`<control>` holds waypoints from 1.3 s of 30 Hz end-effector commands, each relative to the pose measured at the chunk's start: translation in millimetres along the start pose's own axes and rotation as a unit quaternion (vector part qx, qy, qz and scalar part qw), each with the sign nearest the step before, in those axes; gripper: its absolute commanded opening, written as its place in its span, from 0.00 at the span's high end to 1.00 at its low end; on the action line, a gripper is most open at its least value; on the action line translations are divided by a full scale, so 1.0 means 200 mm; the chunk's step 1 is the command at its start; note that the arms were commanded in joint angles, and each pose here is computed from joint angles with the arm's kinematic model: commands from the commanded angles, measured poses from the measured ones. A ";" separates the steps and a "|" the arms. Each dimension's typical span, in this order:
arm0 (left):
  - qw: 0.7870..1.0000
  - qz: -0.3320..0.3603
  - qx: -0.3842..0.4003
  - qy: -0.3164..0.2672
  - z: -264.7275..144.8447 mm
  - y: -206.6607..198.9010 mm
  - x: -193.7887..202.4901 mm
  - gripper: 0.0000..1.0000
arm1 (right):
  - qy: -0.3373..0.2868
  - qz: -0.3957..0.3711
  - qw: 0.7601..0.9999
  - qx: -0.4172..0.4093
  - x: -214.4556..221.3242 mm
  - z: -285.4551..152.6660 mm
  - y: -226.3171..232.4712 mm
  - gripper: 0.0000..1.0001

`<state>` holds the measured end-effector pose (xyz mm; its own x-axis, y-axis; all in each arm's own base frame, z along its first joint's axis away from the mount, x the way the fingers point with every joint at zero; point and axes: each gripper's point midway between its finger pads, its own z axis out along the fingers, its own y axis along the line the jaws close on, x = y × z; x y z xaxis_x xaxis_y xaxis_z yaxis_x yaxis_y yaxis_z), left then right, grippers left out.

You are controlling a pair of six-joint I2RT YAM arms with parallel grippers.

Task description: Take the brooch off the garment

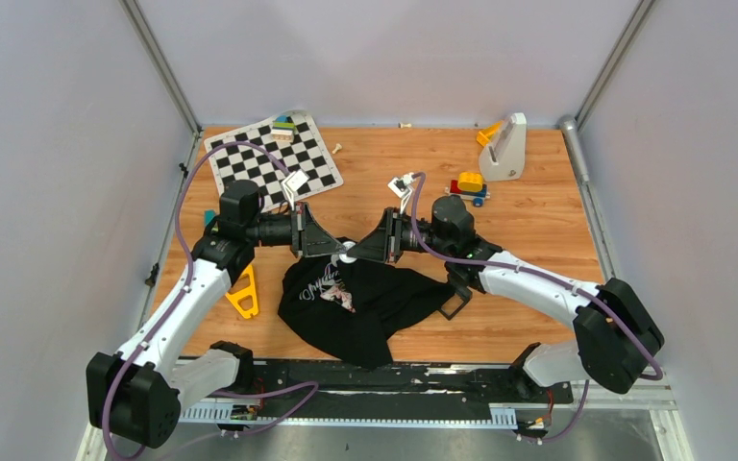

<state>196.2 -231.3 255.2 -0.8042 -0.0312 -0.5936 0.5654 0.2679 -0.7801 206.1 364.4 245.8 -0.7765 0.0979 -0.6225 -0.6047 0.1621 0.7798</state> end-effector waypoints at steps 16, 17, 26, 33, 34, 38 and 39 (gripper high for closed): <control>0.999 0.034 -0.009 -0.023 -0.03 -0.06 -0.04 1.00 | -0.062 0.023 0.996 0.064 -0.09 -0.04 -0.12 0.79; 0.999 0.034 -0.010 -0.024 -0.03 -0.05 -0.04 1.00 | -0.063 0.021 0.996 0.065 -0.09 -0.05 -0.13 0.79; 0.999 0.033 -0.027 -0.031 -0.03 -0.02 -0.06 1.00 | -0.069 0.015 0.995 0.068 -0.09 -0.08 -0.12 0.63; 0.998 0.047 -0.044 -0.025 -0.03 0.01 -0.04 1.00 | -0.072 0.013 0.996 0.059 -0.10 -0.10 -0.08 0.47; 0.997 0.049 -0.046 -0.025 -0.03 0.02 -0.04 1.00 | -0.070 0.015 0.996 0.058 -0.10 -0.10 -0.07 0.47; 0.993 0.076 -0.087 -0.033 -0.04 0.08 -0.04 1.00 | -0.054 0.034 0.996 0.070 -0.10 -0.12 -0.04 0.41; 0.988 0.094 -0.120 -0.035 -0.04 0.12 -0.04 1.00 | -0.047 0.041 0.995 0.083 -0.10 -0.13 -0.04 0.38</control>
<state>204.9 -223.2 240.7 -0.7712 -0.0496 -0.6347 0.5700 0.3902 -0.7231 224.1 341.1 233.7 -0.7880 0.2098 -0.5789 -0.5157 0.2887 0.8067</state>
